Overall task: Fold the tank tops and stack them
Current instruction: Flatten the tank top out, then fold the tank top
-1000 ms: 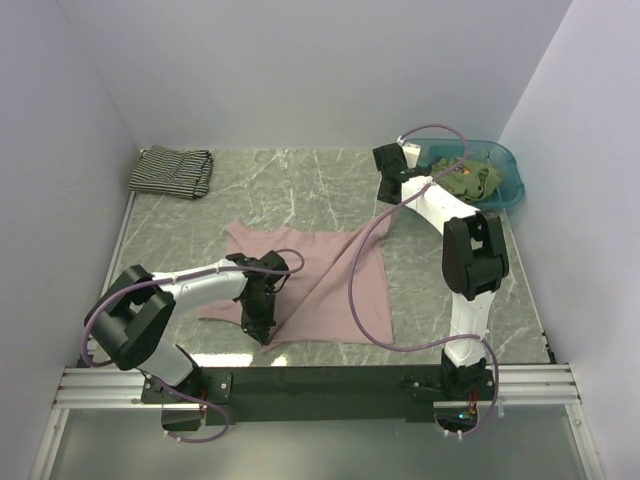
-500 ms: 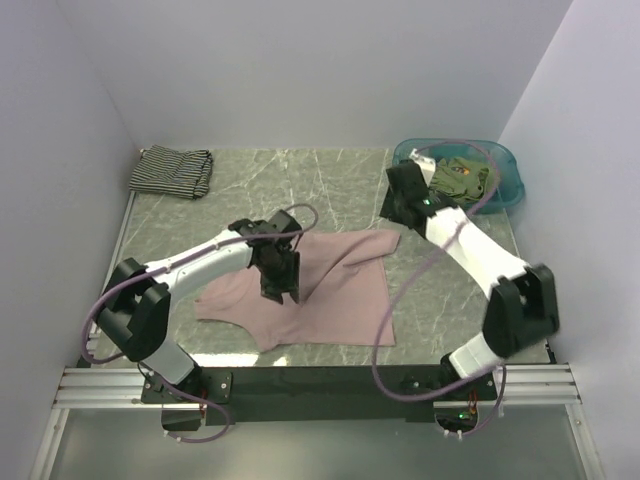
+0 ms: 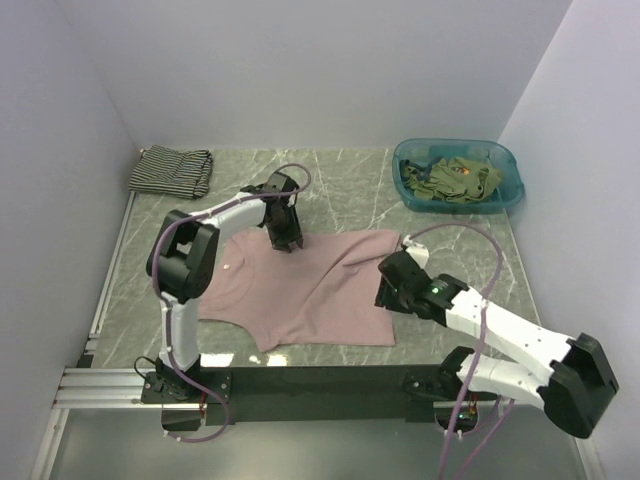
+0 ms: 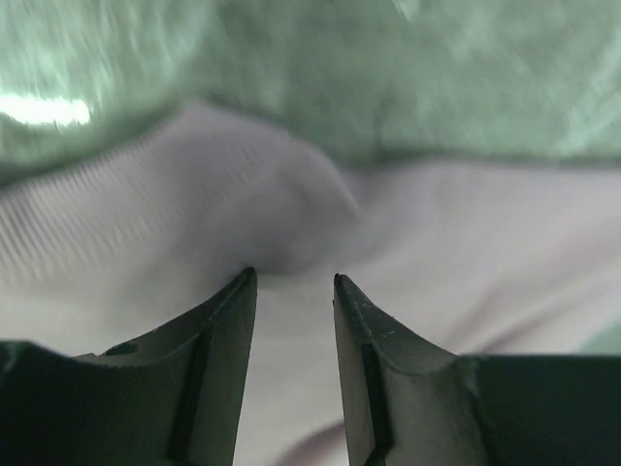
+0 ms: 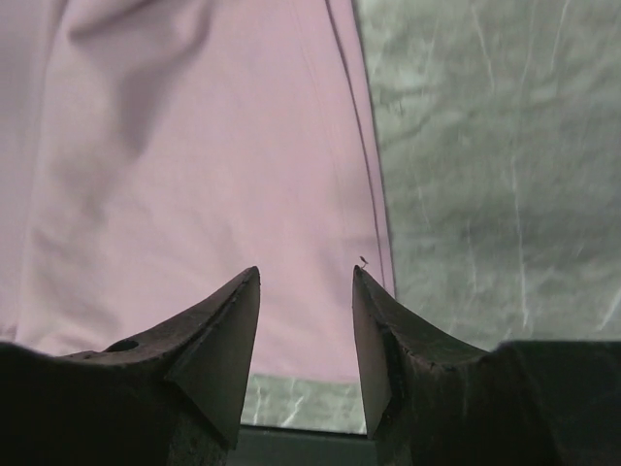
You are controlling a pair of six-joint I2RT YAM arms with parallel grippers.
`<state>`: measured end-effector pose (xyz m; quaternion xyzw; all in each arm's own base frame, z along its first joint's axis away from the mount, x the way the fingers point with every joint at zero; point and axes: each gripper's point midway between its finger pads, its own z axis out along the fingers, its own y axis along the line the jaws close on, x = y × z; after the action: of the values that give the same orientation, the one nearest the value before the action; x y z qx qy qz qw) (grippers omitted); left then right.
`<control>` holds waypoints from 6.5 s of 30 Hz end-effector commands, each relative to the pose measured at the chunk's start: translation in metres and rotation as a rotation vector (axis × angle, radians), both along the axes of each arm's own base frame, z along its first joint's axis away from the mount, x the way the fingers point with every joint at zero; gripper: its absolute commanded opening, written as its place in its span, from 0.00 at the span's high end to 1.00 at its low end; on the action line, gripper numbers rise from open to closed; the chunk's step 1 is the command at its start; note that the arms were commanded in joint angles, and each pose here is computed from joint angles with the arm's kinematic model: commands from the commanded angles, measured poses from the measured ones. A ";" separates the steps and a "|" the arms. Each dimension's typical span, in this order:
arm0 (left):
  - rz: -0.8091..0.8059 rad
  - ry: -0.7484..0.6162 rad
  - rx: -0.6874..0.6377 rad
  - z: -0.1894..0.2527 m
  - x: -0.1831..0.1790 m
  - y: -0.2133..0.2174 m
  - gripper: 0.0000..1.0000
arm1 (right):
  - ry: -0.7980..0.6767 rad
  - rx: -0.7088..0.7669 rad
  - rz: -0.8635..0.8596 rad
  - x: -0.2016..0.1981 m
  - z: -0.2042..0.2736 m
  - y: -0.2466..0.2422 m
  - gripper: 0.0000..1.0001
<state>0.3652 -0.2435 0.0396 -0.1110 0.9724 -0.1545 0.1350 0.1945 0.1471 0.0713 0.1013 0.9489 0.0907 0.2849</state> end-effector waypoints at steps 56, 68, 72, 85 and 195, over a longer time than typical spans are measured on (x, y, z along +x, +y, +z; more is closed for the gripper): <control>0.328 -0.032 0.085 0.036 -0.119 0.136 0.22 | 0.082 0.027 -0.112 -0.044 -0.032 -0.007 1.00; 0.230 0.127 0.125 0.000 -0.192 0.116 0.61 | 0.114 0.001 -0.082 -0.052 -0.034 -0.012 1.00; 0.198 0.125 0.101 -0.007 -0.199 0.103 0.52 | 0.101 -0.003 -0.067 -0.049 -0.027 -0.010 1.00; 0.222 0.079 0.008 -0.024 -0.196 0.085 0.47 | 0.095 -0.015 -0.061 -0.045 -0.015 -0.007 1.00; 0.228 -0.202 0.128 -0.017 0.118 0.118 0.84 | -0.004 -0.155 -0.038 0.284 -0.020 -0.015 0.50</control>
<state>0.5040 -0.1392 0.0255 -0.1638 0.9443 -0.1206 0.2589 0.4822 0.1202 0.0315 0.1046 0.9555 -0.0042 0.2756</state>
